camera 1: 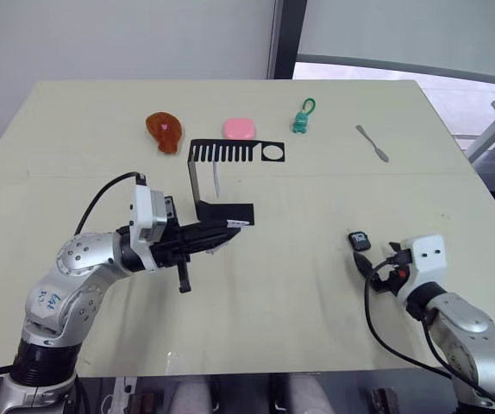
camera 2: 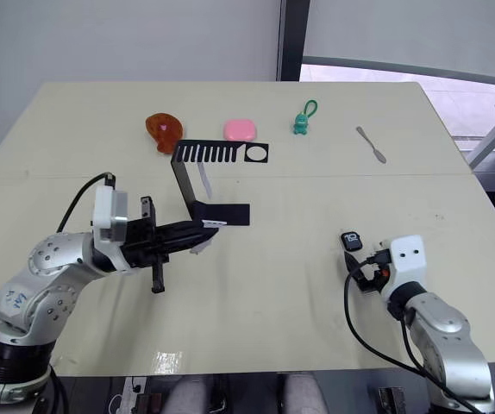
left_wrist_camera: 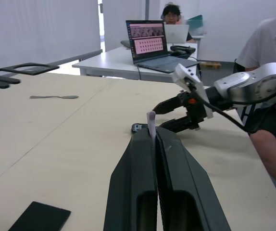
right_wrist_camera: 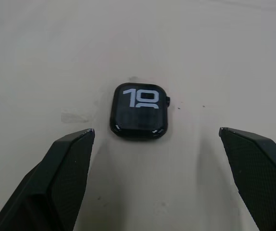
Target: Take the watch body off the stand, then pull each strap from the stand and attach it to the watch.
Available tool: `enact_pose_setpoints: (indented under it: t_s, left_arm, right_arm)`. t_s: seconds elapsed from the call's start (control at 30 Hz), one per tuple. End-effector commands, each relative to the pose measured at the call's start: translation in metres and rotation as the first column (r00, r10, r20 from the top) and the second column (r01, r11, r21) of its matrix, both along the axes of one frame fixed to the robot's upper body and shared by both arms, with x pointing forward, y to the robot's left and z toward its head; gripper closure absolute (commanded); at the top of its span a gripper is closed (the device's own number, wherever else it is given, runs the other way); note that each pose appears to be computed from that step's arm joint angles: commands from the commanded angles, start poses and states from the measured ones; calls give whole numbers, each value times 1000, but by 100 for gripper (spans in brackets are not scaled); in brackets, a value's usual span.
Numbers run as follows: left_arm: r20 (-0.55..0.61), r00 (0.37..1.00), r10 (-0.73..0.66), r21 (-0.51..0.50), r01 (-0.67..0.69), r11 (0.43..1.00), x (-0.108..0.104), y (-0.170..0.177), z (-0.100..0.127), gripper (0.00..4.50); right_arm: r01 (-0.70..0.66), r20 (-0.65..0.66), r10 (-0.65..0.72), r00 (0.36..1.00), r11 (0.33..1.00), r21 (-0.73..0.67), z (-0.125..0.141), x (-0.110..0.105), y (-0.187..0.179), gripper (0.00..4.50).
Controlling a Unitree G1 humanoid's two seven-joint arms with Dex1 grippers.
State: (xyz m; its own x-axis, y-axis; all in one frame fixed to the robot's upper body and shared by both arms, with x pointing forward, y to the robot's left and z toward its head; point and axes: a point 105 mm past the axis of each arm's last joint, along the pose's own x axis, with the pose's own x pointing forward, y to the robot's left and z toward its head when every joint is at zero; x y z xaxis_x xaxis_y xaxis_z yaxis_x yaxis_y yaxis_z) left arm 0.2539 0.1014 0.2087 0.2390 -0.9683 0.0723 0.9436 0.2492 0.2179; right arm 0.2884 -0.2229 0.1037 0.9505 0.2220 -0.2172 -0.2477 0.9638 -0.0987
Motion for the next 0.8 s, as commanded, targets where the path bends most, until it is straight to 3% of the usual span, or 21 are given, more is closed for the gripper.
enact_pose_setpoints:
  t_s: [0.03, 0.27, 0.4, 0.8]
  left_arm:
    - [33, 999, -29, -3, 29, 1000, -10, -7, 5, 450]
    - [16, 1000, -13, -8, 13, 1000, -15, -9, 0, 450]
    - [9, 1000, -1, -14, 1, 1000, -16, -10, -1, 450]
    - [-8, 1000, 29, 10, -29, 1000, -13, -4, -6, 450]
  right_arm:
    - [3, 15, -3, 1000, 1000, -11, 12, 2, 5, 10]
    - [14, -47, -14, 999, 1000, -3, 9, 8, 8, 10]
    - [27, -51, -31, 998, 997, -66, 10, 12, 5, 10]
    - [-12, -78, 12, 997, 1000, 4, 2, 21, 12, 10]
